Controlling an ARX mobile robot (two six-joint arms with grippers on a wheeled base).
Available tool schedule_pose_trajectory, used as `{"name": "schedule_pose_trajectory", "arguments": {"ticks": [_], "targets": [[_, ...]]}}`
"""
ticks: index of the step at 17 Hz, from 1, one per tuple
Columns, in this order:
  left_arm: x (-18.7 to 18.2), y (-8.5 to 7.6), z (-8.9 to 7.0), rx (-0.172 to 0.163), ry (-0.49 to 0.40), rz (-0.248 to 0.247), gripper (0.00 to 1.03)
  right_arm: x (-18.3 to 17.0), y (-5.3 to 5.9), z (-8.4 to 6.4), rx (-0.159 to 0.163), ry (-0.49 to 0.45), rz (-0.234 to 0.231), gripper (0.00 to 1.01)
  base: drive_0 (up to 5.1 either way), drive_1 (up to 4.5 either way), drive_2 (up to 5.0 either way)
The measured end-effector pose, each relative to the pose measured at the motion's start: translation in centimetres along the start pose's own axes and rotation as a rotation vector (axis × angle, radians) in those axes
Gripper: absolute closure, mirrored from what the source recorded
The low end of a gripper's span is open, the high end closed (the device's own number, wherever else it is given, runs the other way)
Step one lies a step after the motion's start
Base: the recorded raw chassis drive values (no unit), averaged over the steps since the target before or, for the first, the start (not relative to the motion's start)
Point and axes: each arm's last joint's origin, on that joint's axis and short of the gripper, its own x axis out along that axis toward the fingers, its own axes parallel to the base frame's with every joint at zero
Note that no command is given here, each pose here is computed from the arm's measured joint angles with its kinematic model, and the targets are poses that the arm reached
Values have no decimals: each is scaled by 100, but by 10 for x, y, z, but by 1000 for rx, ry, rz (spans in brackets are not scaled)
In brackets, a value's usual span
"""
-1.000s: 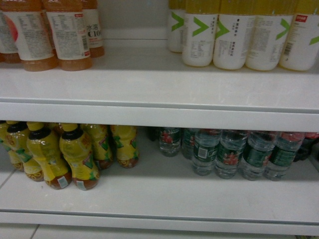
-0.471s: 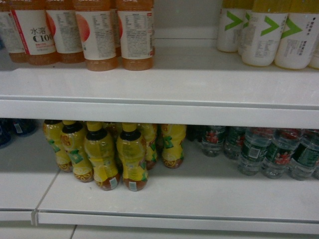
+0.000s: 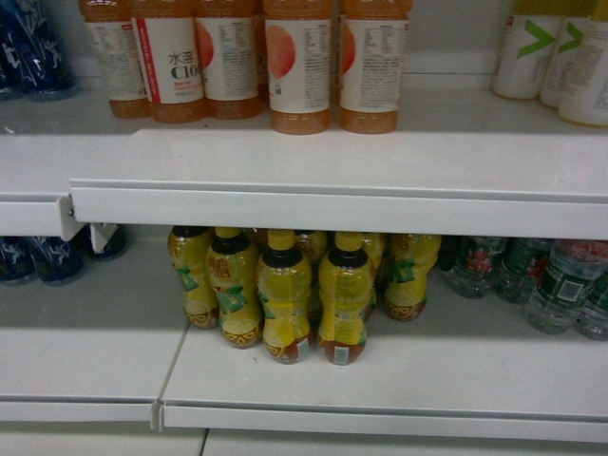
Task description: Move water from second to third shelf
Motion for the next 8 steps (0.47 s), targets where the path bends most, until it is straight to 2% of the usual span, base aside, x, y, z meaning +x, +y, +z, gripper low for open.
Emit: {"name": "schedule_pose_trajectory", "arguments": {"ticks": [8], "targets": [[0,0,0,0,0,0,5,0,0,0,0,0,-2,59,-452,214,214]]}}
